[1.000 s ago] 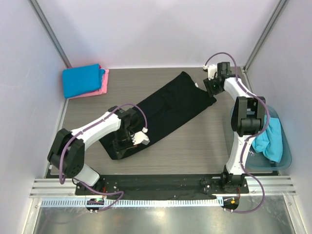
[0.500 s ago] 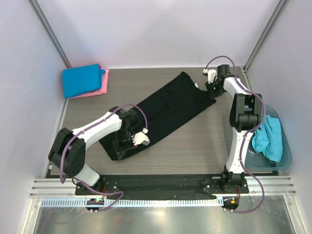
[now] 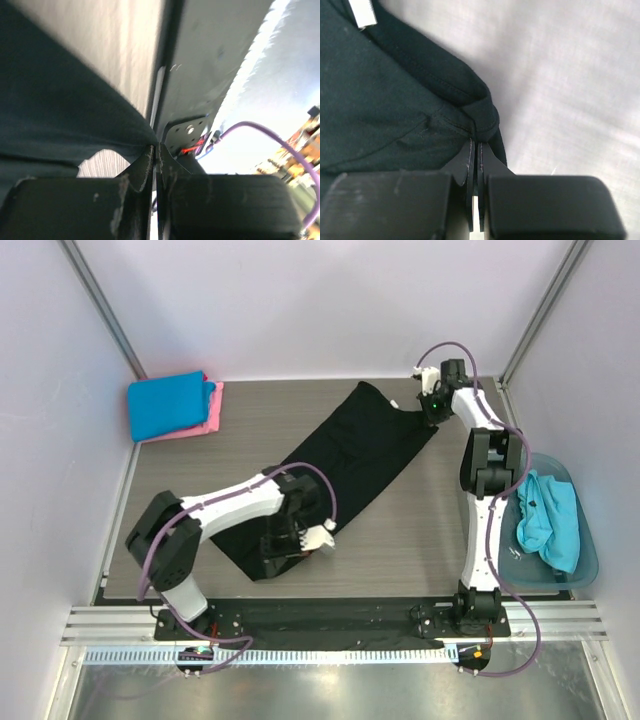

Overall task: Fold and stack the t-shirts
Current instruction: Fold the tshirt

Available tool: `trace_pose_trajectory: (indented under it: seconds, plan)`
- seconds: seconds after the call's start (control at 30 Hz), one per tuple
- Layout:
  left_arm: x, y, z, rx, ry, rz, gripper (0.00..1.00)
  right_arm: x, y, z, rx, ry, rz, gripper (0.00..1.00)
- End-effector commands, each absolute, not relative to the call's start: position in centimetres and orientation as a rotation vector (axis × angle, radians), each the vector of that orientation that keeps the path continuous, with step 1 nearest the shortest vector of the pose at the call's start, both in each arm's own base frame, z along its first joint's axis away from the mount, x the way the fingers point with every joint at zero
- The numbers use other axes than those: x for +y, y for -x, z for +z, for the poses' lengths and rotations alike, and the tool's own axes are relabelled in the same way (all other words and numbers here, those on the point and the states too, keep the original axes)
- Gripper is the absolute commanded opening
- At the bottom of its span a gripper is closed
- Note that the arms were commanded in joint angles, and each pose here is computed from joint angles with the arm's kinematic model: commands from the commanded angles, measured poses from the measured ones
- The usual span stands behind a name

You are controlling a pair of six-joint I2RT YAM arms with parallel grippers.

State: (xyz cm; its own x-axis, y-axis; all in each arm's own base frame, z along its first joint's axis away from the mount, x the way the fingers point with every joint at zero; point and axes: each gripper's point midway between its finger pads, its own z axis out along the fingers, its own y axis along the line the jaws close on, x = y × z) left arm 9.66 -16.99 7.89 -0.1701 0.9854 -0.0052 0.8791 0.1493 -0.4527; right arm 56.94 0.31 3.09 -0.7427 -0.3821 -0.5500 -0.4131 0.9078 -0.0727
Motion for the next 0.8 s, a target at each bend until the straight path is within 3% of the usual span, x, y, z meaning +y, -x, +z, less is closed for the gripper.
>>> trace_pose_trajectory:
  seconds: [0.0, 0.27, 0.43, 0.53, 0.57, 0.6, 0.7, 0.77]
  plan:
    - [-16.1, -4.0, 12.0, -1.880, 1.614, 0.555, 0.00, 1.3, -61.1, 4.2, 2.380, 0.596, 0.026, 0.01]
    - [-24.8, -2.0, 10.0, -1.683, 1.736, 0.651, 0.00, 5.5, -66.7, 3.3, 2.215, 0.632, 0.001, 0.01]
    - [-30.7, -1.8, 8.6, -1.641, 1.801, 0.722, 0.00, 8.5, -70.4, 6.1, 2.011, 0.615, 0.001, 0.01]
    - [-33.5, -2.3, 8.9, -1.671, 1.806, 0.786, 0.16, 10.0, -72.1, 7.4, 1.919, 0.561, 0.032, 0.06]
    - [-33.9, -2.3, 9.4, -1.681, 1.811, 0.805, 0.31, 10.0, -72.4, 7.9, 1.905, 0.536, 0.033, 0.11]
    - [-34.6, -2.7, 9.8, -1.715, 1.826, 0.826, 0.40, 10.0, -72.8, 9.0, 1.880, 0.512, 0.023, 0.23]
    - [-35.9, -5.1, 13.6, -1.843, 1.923, 0.924, 0.47, 8.2, -73.4, 15.5, 1.792, 0.415, -0.050, 0.39]
    - [-36.1, -8.8, 17.8, -2.023, 1.929, 1.039, 0.48, 6.1, -73.2, 19.3, 1.756, 0.318, -0.055, 0.43]
